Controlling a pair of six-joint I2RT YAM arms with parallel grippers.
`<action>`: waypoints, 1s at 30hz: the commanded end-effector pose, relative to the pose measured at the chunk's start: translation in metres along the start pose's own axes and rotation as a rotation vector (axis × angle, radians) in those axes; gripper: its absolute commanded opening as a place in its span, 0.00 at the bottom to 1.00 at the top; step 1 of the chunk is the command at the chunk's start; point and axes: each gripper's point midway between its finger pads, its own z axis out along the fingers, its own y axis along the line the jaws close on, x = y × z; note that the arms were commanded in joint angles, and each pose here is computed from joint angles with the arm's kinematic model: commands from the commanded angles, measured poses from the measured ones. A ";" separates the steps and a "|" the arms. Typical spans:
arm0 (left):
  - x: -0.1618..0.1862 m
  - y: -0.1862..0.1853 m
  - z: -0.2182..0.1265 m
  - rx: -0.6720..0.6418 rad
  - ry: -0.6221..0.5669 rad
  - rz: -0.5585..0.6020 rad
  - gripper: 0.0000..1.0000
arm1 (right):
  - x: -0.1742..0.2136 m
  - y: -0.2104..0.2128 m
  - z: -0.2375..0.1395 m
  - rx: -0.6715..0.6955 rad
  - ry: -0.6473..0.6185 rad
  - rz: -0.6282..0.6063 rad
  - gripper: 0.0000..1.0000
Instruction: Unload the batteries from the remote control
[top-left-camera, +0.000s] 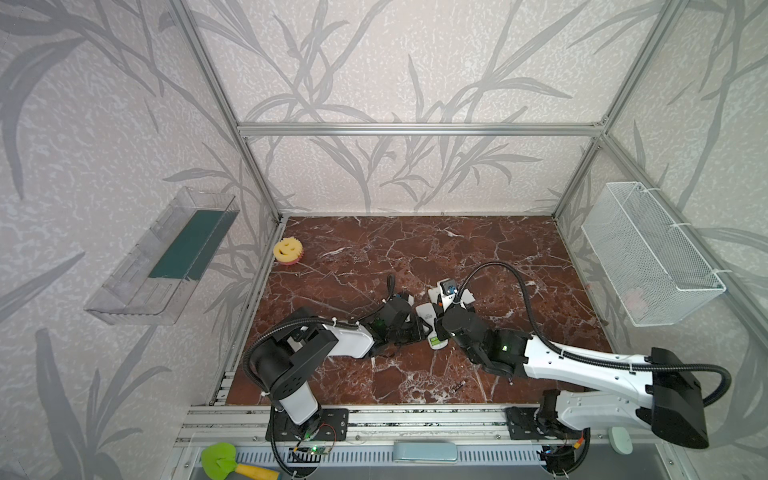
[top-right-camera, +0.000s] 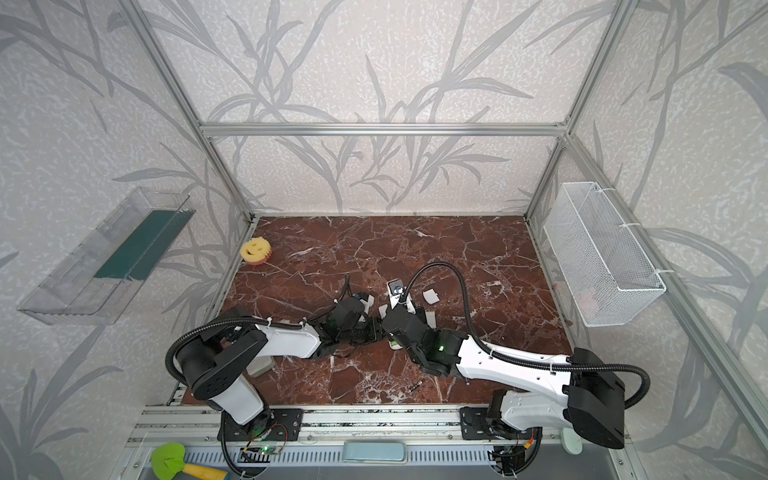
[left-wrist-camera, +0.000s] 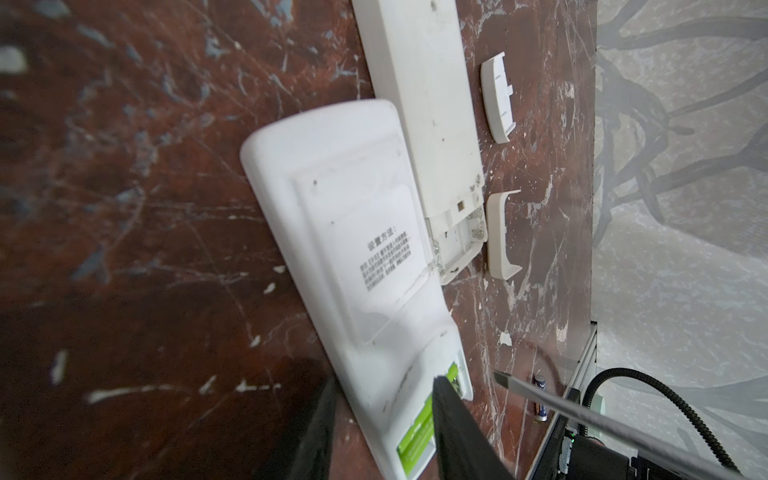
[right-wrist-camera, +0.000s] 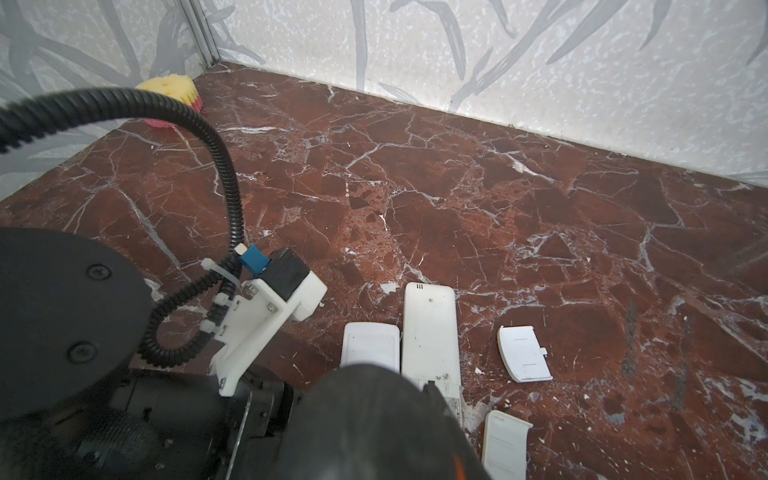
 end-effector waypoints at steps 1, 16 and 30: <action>0.021 0.033 0.001 -0.111 0.068 -0.025 0.41 | 0.001 0.002 0.003 0.004 -0.006 0.033 0.00; 0.021 0.032 0.001 -0.113 0.071 -0.021 0.41 | 0.022 -0.004 0.008 0.036 0.044 0.002 0.00; 0.022 0.035 0.002 -0.123 0.075 -0.020 0.42 | 0.027 -0.006 0.009 0.050 0.066 -0.072 0.00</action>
